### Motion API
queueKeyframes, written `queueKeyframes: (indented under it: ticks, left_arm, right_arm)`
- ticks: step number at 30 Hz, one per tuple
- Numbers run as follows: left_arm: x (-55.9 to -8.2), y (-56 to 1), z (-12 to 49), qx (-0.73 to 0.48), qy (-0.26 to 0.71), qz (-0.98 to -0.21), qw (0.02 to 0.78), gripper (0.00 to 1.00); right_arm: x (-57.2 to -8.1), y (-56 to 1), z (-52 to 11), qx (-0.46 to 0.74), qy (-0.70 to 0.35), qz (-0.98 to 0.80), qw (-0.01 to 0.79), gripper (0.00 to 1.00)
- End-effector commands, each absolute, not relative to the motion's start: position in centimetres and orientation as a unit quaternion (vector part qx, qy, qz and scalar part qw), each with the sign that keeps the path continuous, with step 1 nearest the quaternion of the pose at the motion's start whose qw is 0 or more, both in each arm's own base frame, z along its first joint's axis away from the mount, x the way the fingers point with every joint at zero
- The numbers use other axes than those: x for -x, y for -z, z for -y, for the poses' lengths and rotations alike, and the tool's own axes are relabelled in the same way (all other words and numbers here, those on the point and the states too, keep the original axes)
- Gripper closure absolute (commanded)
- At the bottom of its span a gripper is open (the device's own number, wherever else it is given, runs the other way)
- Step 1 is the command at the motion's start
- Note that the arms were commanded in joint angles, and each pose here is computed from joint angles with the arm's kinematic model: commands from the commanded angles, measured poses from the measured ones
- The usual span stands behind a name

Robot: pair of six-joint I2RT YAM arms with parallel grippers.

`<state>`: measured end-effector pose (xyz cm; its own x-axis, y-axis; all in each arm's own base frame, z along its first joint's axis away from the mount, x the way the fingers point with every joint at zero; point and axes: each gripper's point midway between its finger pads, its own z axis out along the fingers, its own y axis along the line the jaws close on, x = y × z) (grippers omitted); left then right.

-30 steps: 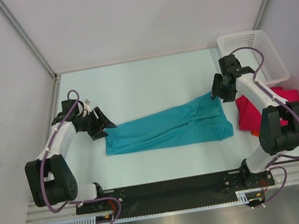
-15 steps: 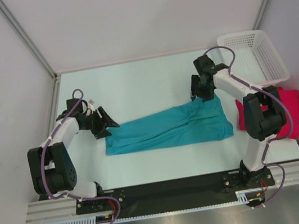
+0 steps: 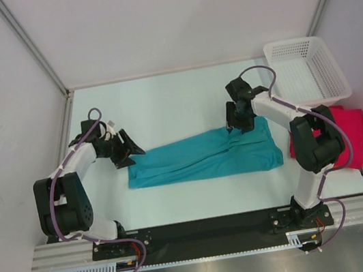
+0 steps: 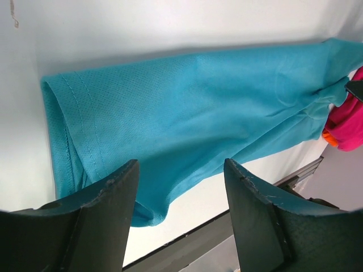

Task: Fold and stack the t-shirts
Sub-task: Fold the other side of the tshirt into a rectangle

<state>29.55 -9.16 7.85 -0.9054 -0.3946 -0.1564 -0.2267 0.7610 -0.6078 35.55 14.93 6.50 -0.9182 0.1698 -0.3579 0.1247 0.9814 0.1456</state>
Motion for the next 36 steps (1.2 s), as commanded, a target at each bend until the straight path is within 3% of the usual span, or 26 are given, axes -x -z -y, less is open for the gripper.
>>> queueKeyframes:
  ticks: [1, 24, 27, 28, 30, 36]
  left_arm:
    - [-29.7, -7.8, 9.7, 0.152, 0.318, -0.925, 0.143, 0.33]
    - [-29.8, -7.6, 9.9, 0.15, 0.321, -0.925, 0.14, 0.33]
    - [-29.8, -7.5, 9.8, 0.15, 0.32, -0.925, 0.139, 0.33]
    - [-29.8, -7.5, 9.8, 0.149, 0.321, -0.925, 0.139, 0.33]
    - [-29.8, -7.5, 9.8, 0.149, 0.321, -0.925, 0.138, 0.33]
    - [-29.7, -7.5, 9.8, 0.149, 0.322, -0.925, 0.139, 0.33]
  right_arm:
    - [-36.0, -8.2, -13.9, -0.088, -0.046, -0.97, 0.22, 0.44]
    - [-33.9, -5.7, -13.9, -0.092, -0.043, -0.975, 0.195, 0.47]
    - [-33.7, -5.4, -14.1, -0.089, -0.046, -0.976, 0.191, 0.65]
    - [-33.6, -5.4, -14.2, -0.089, -0.047, -0.976, 0.191, 0.82]
    - [-33.5, -5.4, -14.2, -0.09, -0.047, -0.976, 0.192, 1.0]
    - [-33.2, -6.7, -14.1, -0.086, -0.045, -0.974, 0.207, 1.0]
